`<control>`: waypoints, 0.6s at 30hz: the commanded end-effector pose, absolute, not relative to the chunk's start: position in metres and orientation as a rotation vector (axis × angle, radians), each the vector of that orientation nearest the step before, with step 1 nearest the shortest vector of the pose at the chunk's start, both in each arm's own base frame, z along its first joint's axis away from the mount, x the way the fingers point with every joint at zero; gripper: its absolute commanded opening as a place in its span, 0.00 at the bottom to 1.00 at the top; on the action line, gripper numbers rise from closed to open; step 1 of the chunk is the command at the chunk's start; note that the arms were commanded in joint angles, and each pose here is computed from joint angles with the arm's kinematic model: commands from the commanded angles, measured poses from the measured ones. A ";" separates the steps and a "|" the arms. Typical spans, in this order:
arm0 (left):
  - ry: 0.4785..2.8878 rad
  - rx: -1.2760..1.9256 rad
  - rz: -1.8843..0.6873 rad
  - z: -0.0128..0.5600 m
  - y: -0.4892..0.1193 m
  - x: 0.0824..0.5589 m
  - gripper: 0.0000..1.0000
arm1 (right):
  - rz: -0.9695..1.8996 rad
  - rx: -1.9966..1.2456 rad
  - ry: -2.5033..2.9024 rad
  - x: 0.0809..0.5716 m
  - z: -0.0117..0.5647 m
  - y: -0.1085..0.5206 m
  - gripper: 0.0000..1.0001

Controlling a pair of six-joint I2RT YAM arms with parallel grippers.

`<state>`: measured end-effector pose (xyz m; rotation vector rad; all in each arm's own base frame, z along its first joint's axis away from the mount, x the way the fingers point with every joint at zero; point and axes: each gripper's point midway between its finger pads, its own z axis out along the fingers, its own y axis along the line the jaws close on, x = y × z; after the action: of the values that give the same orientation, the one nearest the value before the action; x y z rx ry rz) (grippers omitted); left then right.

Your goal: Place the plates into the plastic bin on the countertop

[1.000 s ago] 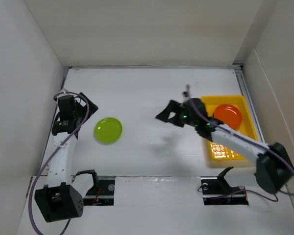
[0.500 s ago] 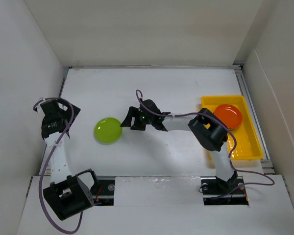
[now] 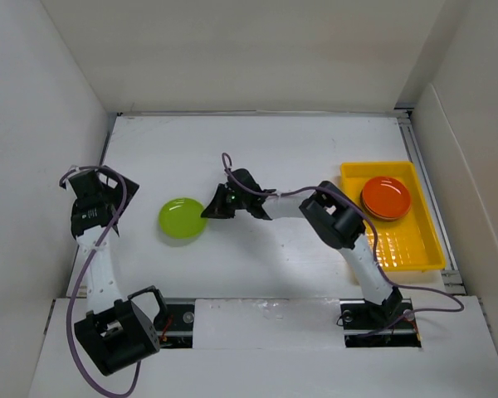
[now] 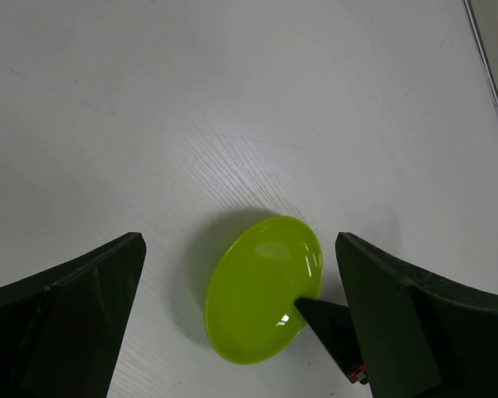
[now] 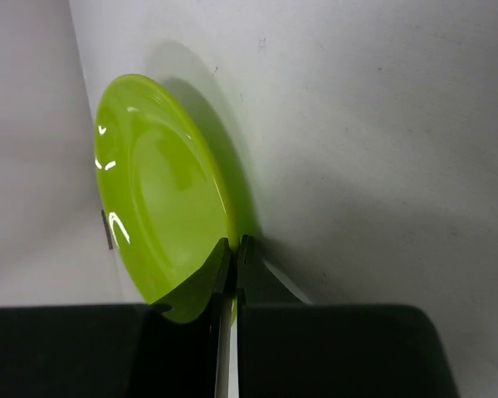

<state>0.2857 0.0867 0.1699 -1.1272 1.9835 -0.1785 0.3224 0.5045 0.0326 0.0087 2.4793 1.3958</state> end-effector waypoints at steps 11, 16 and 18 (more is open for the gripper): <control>2.030 -0.779 -0.532 0.181 0.024 0.304 1.00 | 0.797 0.706 2.067 0.400 0.157 0.180 0.00; 2.035 -0.679 -0.632 0.184 0.010 0.309 1.00 | 0.566 1.034 1.834 0.341 0.156 0.009 0.00; 2.024 -0.670 -0.630 0.188 0.009 0.308 1.00 | 0.477 1.142 1.764 0.319 0.152 -0.039 0.00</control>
<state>0.3016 0.0183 0.1685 -0.7983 2.0727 -0.5733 0.3601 -0.0093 0.2097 0.9986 1.6409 0.6113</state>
